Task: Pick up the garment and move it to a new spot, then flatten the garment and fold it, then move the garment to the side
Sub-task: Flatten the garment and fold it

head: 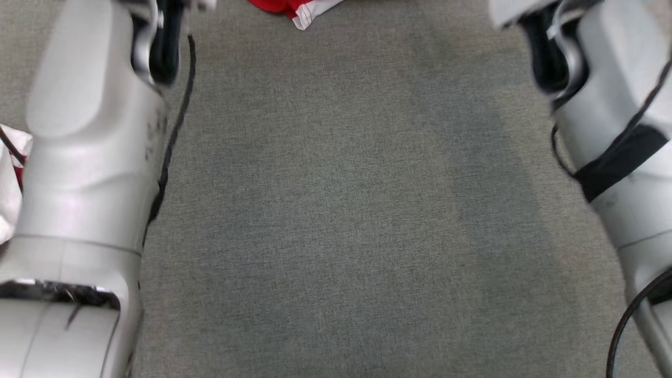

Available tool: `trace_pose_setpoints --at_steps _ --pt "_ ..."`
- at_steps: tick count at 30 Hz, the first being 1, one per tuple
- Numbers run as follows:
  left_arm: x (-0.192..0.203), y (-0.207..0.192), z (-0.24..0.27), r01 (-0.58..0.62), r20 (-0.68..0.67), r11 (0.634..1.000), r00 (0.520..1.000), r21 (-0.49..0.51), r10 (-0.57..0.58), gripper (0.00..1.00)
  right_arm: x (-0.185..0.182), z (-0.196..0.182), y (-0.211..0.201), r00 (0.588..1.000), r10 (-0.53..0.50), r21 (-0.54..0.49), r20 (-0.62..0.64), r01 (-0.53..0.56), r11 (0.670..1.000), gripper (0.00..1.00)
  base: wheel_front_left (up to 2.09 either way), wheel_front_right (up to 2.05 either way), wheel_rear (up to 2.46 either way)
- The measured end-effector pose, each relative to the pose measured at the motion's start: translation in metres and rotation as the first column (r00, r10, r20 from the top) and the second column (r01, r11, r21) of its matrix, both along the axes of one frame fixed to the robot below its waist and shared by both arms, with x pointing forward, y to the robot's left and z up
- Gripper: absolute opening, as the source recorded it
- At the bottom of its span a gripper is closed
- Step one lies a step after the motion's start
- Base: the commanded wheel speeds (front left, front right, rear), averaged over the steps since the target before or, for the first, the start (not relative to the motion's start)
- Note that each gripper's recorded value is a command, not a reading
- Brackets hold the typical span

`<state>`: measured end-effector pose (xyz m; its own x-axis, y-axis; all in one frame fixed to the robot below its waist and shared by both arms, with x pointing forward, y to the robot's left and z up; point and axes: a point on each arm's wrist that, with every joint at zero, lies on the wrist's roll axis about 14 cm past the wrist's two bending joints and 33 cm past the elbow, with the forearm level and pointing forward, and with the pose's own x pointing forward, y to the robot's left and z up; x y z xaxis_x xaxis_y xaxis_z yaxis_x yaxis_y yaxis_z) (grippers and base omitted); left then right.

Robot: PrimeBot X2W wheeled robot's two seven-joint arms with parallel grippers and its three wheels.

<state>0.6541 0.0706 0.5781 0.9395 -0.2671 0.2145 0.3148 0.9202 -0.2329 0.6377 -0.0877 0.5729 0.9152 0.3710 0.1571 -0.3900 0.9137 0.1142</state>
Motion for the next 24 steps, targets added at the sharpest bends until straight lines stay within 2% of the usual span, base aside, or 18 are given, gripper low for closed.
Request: trace_pose_setpoints --at_steps 3,6,12,16,24 --pt "-0.010 0.009 -0.061 -0.021 -0.149 1.000 0.989 -0.001 0.021 0.00 -0.012 -0.055 0.007 0.991 0.012 -0.002 -0.137 -0.013 1.000 0.00 0.00 0.00 0.00" --pt "-0.030 0.014 -0.114 -0.028 -0.272 1.000 0.962 -0.005 0.025 0.00 -0.028 -0.094 0.007 0.973 0.012 0.023 -0.232 -0.007 1.000 0.00 0.00 0.00 0.00" --pt "-0.076 0.023 -0.183 -0.044 -0.426 0.999 0.904 0.010 0.044 0.00 -0.070 -0.160 -0.005 0.928 0.000 0.031 -0.372 0.012 0.999 0.00 0.00 0.00 0.00" --pt "-0.097 0.024 -0.189 -0.038 -0.429 0.999 0.902 0.024 0.045 0.00 -0.096 -0.174 -0.009 0.917 0.000 0.049 -0.399 0.021 0.999 0.00 0.00 0.00 0.00" --pt "-0.143 0.030 -0.170 -0.042 -0.364 0.999 0.930 0.016 0.045 0.00 -0.146 -0.167 -0.015 0.924 0.002 0.120 -0.382 0.047 0.992 0.00 0.00 0.00 0.00"
